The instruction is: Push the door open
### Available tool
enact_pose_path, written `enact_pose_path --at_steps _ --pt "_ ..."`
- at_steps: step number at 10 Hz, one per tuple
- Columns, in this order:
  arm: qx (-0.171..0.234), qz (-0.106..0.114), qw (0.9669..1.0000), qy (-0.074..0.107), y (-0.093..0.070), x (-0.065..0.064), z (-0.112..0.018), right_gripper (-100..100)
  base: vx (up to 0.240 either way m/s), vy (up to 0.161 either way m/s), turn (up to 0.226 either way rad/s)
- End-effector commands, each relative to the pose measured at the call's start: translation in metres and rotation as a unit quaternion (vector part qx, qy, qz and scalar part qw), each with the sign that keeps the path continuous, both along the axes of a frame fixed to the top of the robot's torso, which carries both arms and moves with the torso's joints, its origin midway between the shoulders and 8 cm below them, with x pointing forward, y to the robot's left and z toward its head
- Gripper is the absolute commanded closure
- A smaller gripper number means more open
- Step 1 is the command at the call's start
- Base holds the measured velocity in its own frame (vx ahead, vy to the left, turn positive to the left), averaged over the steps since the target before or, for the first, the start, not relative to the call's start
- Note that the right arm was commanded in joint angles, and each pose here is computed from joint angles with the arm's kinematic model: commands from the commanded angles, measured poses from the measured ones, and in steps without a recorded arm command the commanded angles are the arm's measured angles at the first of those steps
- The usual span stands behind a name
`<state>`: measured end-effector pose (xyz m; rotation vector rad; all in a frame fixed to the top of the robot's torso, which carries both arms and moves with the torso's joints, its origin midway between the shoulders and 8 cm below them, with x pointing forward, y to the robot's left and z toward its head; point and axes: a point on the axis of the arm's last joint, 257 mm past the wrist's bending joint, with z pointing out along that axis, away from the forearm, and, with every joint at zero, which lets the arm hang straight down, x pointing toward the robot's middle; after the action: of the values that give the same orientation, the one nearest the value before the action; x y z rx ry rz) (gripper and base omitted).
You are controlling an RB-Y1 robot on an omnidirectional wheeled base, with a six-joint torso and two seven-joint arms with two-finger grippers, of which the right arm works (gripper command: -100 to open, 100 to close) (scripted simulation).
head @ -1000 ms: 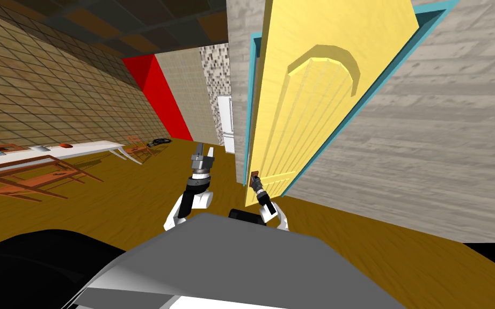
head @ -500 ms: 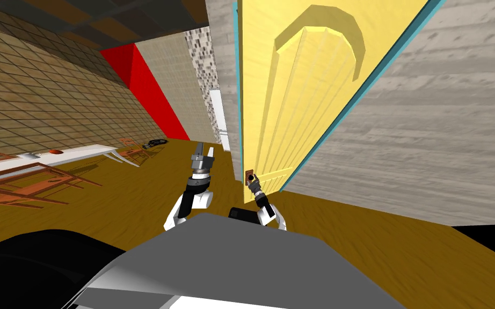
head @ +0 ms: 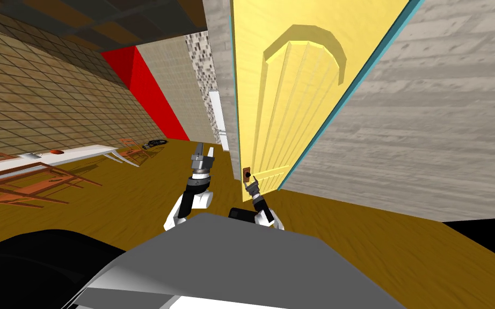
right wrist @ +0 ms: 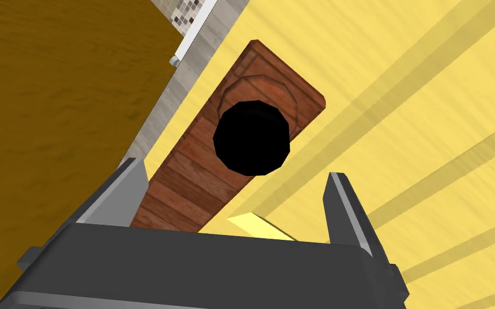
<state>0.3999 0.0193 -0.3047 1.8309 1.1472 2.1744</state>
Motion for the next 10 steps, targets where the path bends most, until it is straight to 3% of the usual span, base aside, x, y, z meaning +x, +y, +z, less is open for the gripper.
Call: enact_pose_path --at_steps 1,2,4,5,6,10 --pt "0.048 -0.004 0.9985 0.027 0.005 -0.007 0.000 -100 -0.053 -0.057 -0.019" --pt "0.052 -0.004 0.9982 0.029 0.005 -0.007 0.000 -100 -0.037 -0.047 -0.005" --pt "0.114 -0.009 0.9914 0.063 0.011 -0.017 0.002 -100 -0.041 -0.061 -0.016" --pt "0.144 -0.012 0.9864 0.079 0.014 -0.021 0.003 -100 -0.069 -0.083 -0.018" --pt "0.148 -0.012 0.9857 0.081 0.014 -0.021 0.003 -100 -0.044 -0.056 0.000" --pt "0.242 -0.021 0.9612 0.131 0.023 -0.034 0.007 -100 -0.034 -0.051 -0.012"
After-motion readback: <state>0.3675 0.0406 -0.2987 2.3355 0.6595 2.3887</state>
